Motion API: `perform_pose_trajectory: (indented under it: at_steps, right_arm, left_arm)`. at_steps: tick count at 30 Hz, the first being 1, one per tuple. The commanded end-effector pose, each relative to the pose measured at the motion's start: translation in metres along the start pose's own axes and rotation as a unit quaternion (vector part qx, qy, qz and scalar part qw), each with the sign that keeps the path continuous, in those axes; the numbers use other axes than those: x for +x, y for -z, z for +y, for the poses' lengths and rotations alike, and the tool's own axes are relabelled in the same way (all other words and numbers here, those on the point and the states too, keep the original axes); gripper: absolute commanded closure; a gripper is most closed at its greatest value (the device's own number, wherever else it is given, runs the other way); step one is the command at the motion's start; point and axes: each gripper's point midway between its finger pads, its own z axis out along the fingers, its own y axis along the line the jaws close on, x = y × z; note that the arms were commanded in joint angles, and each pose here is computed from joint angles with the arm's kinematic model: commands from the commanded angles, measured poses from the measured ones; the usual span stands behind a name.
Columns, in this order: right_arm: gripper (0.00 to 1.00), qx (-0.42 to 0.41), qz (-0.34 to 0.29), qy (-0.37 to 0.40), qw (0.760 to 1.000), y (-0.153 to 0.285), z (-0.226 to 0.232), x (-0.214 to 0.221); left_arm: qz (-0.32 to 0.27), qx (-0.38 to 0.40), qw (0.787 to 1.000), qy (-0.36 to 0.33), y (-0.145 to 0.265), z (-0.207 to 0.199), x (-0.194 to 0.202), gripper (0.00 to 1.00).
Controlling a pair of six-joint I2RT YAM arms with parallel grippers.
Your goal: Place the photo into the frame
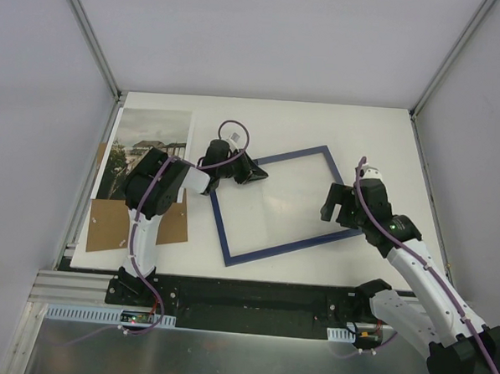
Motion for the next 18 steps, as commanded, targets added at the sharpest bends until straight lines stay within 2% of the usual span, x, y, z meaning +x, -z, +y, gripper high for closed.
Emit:
perform_pose_trajectory:
  at_steps: [1,6,11,18]
  right_arm:
    - [0.04,-0.019,-0.032,-0.006,0.999,0.007,0.012,-0.026]
    - [0.04,-0.016,-0.043,-0.003,0.999,0.008,0.013,-0.04]
    - [0.04,-0.011,-0.059,-0.015,0.998,0.004,0.005,-0.066]
    - [0.04,-0.09,-0.063,-0.083,0.99,-0.022,0.009,-0.103]
  left_arm:
    - [0.003,0.048,0.998,-0.027,0.008,-0.034,-0.004,0.99]
    - [0.014,0.054,0.997,-0.054,0.018,-0.053,-0.006,1.0]
    - [0.026,0.073,0.994,-0.079,0.049,-0.079,-0.012,1.0]
    - [0.057,0.074,0.992,-0.09,0.096,-0.106,-0.016,1.0]
